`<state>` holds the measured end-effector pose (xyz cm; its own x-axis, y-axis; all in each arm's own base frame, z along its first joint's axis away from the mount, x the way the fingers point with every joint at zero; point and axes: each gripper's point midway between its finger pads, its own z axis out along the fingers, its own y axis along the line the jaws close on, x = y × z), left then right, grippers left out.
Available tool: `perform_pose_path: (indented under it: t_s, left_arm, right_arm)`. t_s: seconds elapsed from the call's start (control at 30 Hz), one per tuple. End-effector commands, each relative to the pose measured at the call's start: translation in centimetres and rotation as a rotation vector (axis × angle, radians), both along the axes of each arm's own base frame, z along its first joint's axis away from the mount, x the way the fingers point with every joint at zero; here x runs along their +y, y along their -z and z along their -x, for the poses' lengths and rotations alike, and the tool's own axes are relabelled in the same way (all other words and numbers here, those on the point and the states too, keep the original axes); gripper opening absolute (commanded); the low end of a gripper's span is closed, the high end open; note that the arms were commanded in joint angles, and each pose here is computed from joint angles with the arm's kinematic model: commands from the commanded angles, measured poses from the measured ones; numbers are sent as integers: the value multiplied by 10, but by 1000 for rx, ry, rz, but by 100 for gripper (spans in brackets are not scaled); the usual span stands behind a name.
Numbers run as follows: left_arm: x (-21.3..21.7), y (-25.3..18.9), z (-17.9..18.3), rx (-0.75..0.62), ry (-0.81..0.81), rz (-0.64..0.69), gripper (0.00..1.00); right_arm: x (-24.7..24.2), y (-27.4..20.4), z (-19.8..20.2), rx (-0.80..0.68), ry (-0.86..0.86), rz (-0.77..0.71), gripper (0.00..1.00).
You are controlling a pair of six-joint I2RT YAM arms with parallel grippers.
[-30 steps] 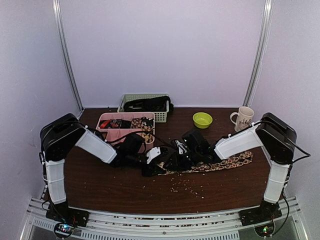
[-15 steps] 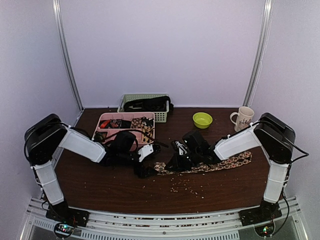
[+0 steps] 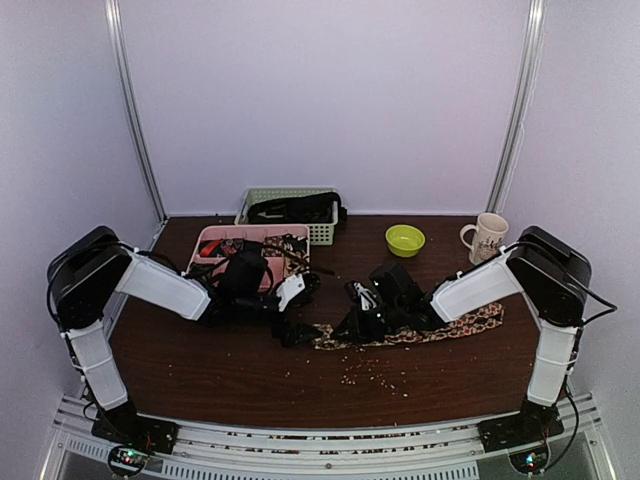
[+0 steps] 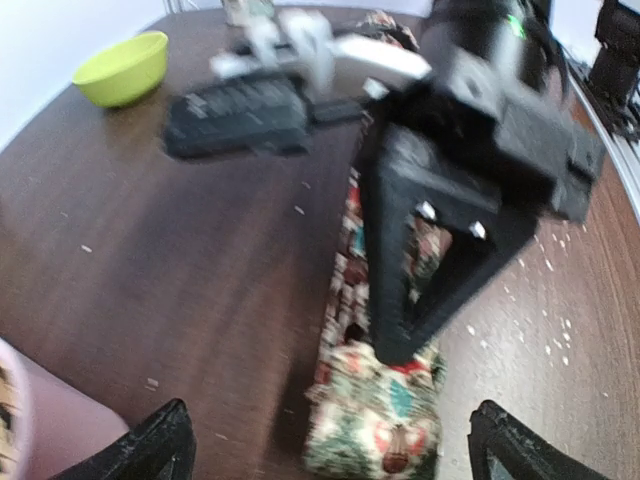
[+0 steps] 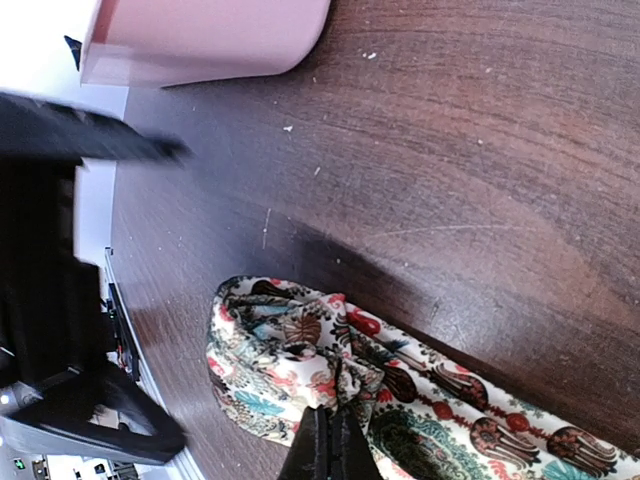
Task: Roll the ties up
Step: Roll the tie at the center of the board.
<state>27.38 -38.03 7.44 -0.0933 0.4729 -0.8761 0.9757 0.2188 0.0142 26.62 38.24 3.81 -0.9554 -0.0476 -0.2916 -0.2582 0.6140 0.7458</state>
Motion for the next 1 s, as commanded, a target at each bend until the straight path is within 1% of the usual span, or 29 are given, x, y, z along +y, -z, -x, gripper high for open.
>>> perform_pose_path:
  t_s: [0.0,0.03,0.13,0.23,0.3,0.33,0.37,0.4,0.43,0.5,0.53,0.57,0.6,0.63,0.73,0.8,0.9,0.97]
  left_arm:
    - [-16,5,22,-42,38,26,98]
    - [-18,8,19,-39,23,32,98]
    - [-18,21,8,-46,-8,-20,98]
    - [-6,-19,5,-177,-89,90,98]
    - [11,-54,5,-295,-160,170,98]
    - [21,-65,3,-331,-213,203,98]
    - [30,-69,-3,-327,-291,224,98]
    - [38,-62,-12,-287,-362,214,98]
    - [37,-49,-17,-263,-366,163,98]
    - [20,-29,-18,-144,-241,20,98]
    - [13,-27,-12,-119,-177,12,98]
    - [9,-24,0,-128,-121,36,98]
    - [6,-29,4,-166,-105,76,98]
    - [5,-25,8,-161,-90,78,98]
    - [-3,-2,15,-119,-10,17,98]
    - [-9,13,18,-93,23,4,98]
    - [-16,31,19,-63,49,-17,96]
    - [-20,38,17,-52,54,-30,93]
  right_arm:
    - [-9,15,1,22,18,30,0]
    - [-9,15,1,22,16,28,0]
    - [-9,16,1,24,17,30,0]
    - [-10,15,1,23,18,28,0]
    - [-10,13,0,19,20,24,0]
    - [-9,12,0,18,18,23,0]
    - [-9,11,0,17,18,20,0]
    - [-9,10,-1,17,19,19,0]
    - [-8,10,-1,15,17,17,0]
    - [-8,10,0,14,14,16,0]
    - [-8,9,-1,12,16,16,0]
    - [-8,9,-1,11,18,17,0]
    - [-8,8,-1,10,18,15,0]
    - [-8,7,-1,9,18,15,0]
    - [-8,8,-1,11,17,13,0]
    - [-7,7,-2,11,16,12,0]
    - [-7,8,-2,12,19,11,0]
    - [-7,6,-2,9,20,7,0]
